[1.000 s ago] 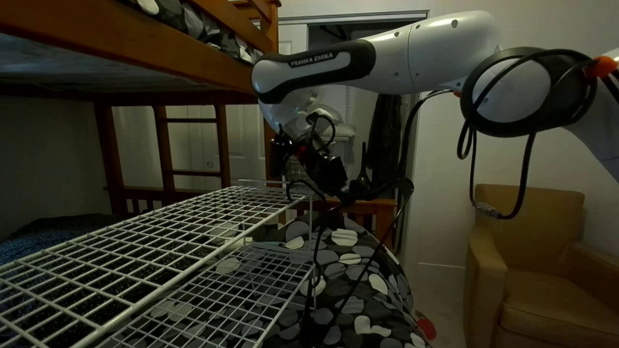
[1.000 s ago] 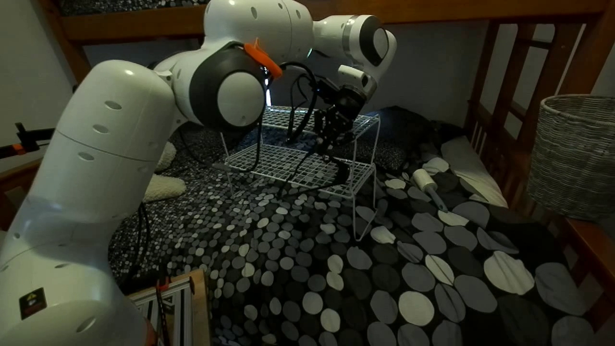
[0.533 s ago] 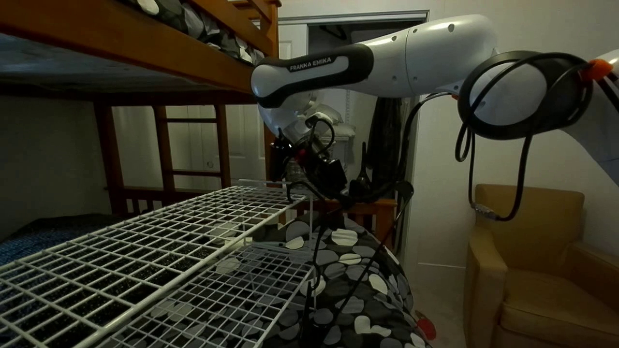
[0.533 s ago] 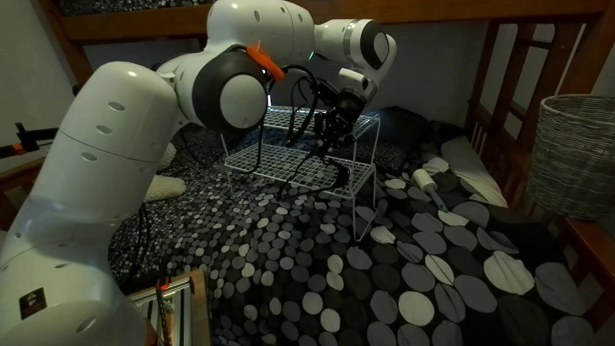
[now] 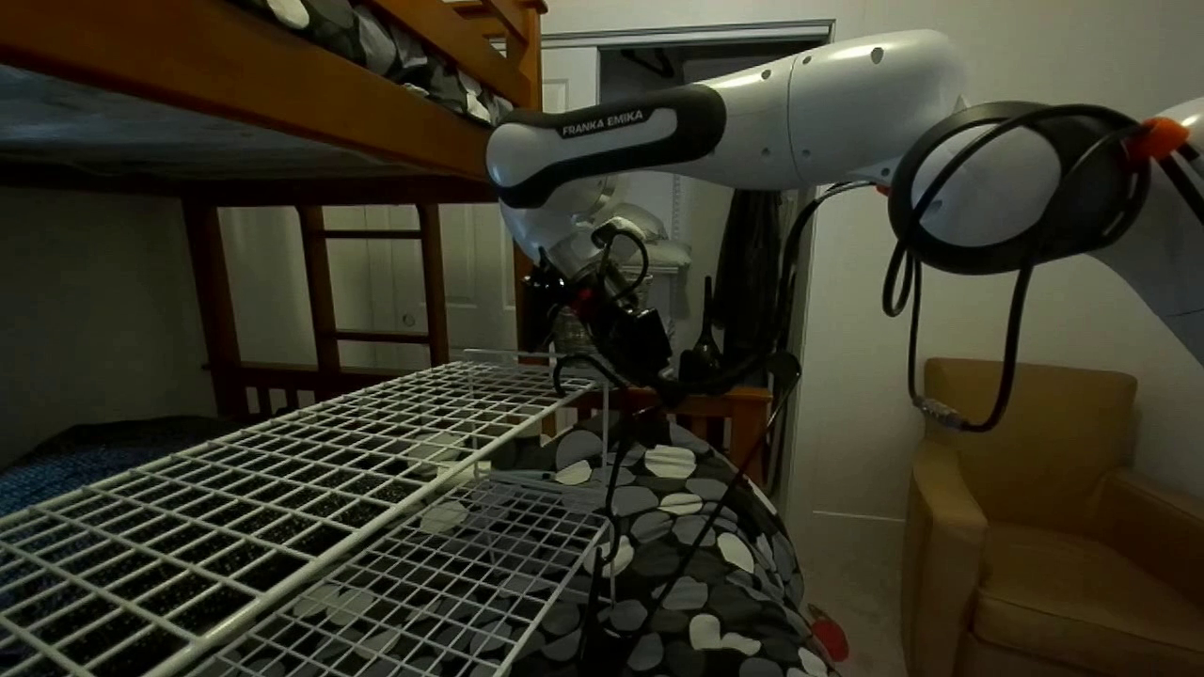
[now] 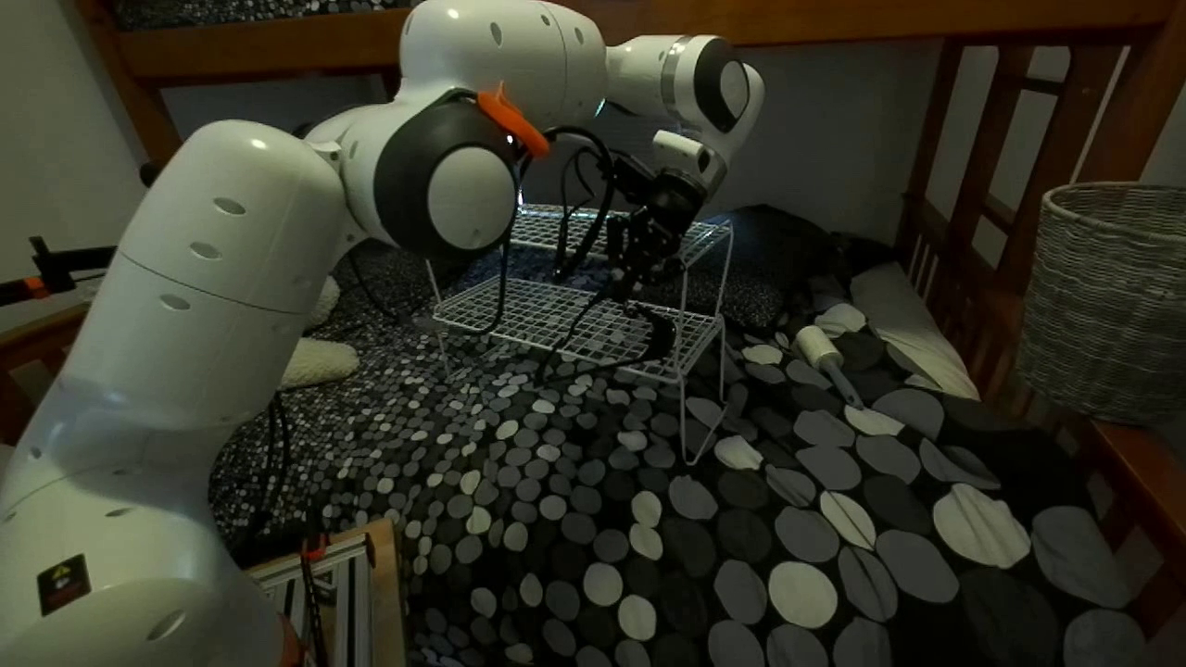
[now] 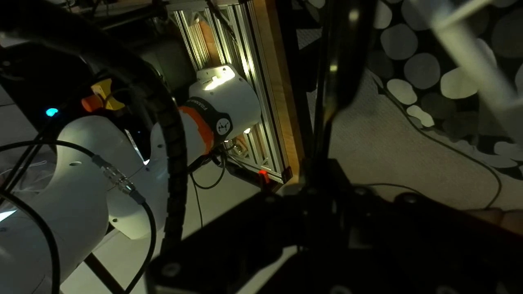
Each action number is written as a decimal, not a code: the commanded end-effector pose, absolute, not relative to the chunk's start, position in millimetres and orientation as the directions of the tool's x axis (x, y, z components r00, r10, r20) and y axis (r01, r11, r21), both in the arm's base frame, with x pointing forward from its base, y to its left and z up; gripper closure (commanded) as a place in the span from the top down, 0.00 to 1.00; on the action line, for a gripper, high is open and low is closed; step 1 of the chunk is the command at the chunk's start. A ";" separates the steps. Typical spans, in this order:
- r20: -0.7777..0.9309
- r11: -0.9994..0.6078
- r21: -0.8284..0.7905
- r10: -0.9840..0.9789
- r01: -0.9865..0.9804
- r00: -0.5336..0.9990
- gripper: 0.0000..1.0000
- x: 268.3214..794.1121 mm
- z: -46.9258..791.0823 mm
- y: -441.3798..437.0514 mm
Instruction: Remove the black coat hanger from the bottom rack and hang it on the top rack
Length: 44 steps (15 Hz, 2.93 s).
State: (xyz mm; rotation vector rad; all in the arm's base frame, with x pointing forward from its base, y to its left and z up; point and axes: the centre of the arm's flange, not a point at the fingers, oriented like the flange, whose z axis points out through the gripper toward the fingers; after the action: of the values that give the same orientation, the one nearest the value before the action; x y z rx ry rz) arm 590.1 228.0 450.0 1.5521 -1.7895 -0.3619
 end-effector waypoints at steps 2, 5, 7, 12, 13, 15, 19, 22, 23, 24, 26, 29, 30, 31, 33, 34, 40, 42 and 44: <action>0.333 0.233 0.647 -0.943 -0.726 -0.005 0.02 624.1 460.1 243.9; 0.334 0.228 0.658 -0.943 -0.718 0.007 0.02 623.7 454.5 244.5; 0.331 0.222 0.656 -0.944 -0.721 0.010 0.33 618.5 458.2 241.4; 0.309 0.199 0.642 -0.951 -0.740 0.012 0.71 604.2 483.0 231.8; 0.304 0.194 0.637 -0.952 -0.746 0.013 0.77 601.8 489.0 229.7; 0.286 0.168 0.623 -0.958 -0.764 0.023 0.93 596.2 501.6 224.4; 0.216 0.028 0.548 -0.970 -0.836 0.109 1.00 581.7 532.1 212.2; 0.179 -0.053 0.457 -0.972 -0.888 0.151 1.00 574.1 557.1 204.9; 0.153 -0.099 0.418 -0.972 -0.903 0.177 1.00 571.8 564.7 202.1; 0.133 -0.128 0.378 -0.973 -0.917 0.191 1.00 570.7 571.4 200.8; 0.093 -0.192 0.293 -0.969 -0.937 0.228 1.00 568.8 584.6 196.8; 0.051 -0.306 0.205 -0.945 -0.930 0.323 1.00 567.7 600.2 188.7; 0.040 -0.361 0.192 -0.926 -0.913 0.375 1.00 566.8 602.0 184.3; 0.022 -0.407 0.180 -0.908 -0.895 0.417 1.00 566.0 604.1 179.6; -0.006 -0.509 0.164 -0.857 -0.845 0.515 1.00 564.7 606.5 168.3; -0.018 -0.553 0.157 -0.830 -0.818 0.558 1.00 563.5 607.0 162.9; -0.059 -0.788 0.127 -0.612 -0.602 0.788 1.00 554.7 610.0 139.9; -0.066 -0.849 0.109 -0.525 -0.517 0.848 1.00 551.0 611.2 138.3; -0.077 -0.901 0.092 -0.430 -0.423 0.900 1.00 547.1 614.0 139.7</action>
State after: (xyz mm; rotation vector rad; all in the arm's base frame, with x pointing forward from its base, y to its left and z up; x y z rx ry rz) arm 572.1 148.1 620.0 2.8984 -0.8711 -0.1238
